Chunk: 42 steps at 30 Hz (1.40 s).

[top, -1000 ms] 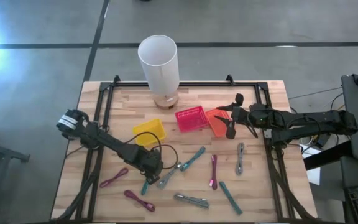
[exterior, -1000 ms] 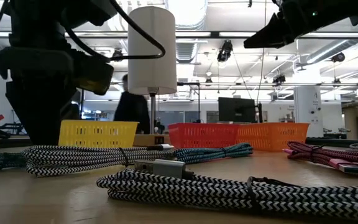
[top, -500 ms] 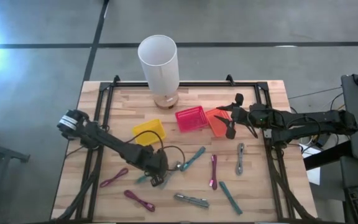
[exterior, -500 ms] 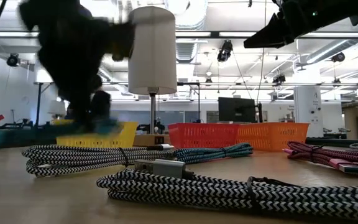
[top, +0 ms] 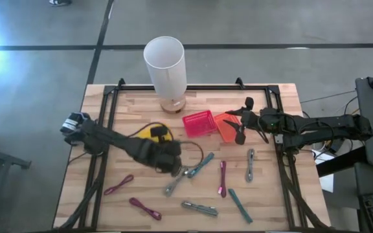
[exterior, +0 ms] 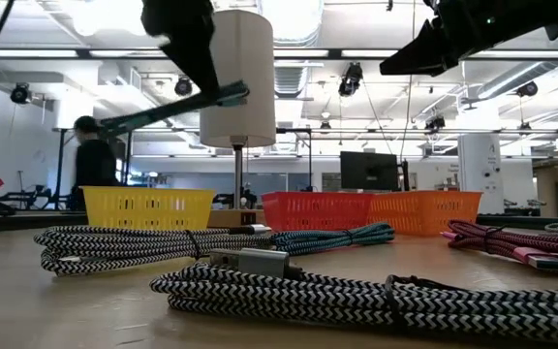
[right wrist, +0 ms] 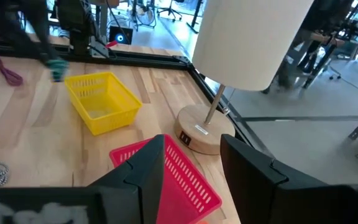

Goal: Pick & Place USB Port
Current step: Put the top left blue charger cable into the yellow bin

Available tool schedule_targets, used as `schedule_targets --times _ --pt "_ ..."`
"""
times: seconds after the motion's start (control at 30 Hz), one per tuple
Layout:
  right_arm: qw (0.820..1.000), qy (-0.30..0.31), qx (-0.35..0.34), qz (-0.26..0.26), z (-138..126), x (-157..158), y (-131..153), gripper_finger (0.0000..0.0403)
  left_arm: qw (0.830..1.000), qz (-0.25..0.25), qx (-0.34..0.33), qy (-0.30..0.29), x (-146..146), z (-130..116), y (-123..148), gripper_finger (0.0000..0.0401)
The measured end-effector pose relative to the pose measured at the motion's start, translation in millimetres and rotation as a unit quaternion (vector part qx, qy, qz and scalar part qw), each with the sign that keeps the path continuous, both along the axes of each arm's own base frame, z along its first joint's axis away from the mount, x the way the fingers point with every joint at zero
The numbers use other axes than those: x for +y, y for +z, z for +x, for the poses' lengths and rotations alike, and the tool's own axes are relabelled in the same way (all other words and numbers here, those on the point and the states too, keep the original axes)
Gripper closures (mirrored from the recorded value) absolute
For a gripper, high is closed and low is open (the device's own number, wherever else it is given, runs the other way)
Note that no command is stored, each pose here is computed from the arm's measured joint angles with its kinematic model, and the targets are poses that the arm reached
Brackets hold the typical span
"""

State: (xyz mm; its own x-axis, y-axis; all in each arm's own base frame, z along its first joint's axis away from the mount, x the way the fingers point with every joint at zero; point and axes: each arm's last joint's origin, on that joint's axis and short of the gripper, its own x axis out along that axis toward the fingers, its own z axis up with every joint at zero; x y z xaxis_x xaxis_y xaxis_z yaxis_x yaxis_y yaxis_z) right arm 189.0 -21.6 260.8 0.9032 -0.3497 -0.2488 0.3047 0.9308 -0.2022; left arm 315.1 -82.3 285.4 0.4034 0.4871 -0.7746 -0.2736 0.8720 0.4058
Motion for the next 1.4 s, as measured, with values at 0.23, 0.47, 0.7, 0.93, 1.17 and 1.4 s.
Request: schedule_targets --times 0.23,0.47,0.7,0.93,1.17,1.4 --pt "1.000 0.000 0.000 0.001 0 0 0 0.0252 0.993 -0.027 -0.025 0.112 42 7 -2 0.0389" --pt "1.000 -0.001 0.002 0.003 0 0 -1 0.0252 0.981 -0.042 -0.037 0.188 63 5 -11 0.0388" --pt "0.999 -0.012 -0.012 0.045 0 0 -1 0.0252 0.969 -0.036 -0.007 0.244 69 -10 -50 0.0389" --pt "0.998 -0.015 -0.014 0.053 0 0 -1 0.0252 0.948 -0.008 -0.059 0.312 75 -17 -75 0.0389" --pt "0.999 -0.014 -0.013 0.051 0 0 -1 0.0252 0.940 -0.030 -0.059 0.333 75 -23 -89 0.0384" --pt "0.999 -0.014 -0.012 0.050 0 0 -2 0.0252 0.940 -0.036 -0.060 0.333 75 -25 -97 0.0380"
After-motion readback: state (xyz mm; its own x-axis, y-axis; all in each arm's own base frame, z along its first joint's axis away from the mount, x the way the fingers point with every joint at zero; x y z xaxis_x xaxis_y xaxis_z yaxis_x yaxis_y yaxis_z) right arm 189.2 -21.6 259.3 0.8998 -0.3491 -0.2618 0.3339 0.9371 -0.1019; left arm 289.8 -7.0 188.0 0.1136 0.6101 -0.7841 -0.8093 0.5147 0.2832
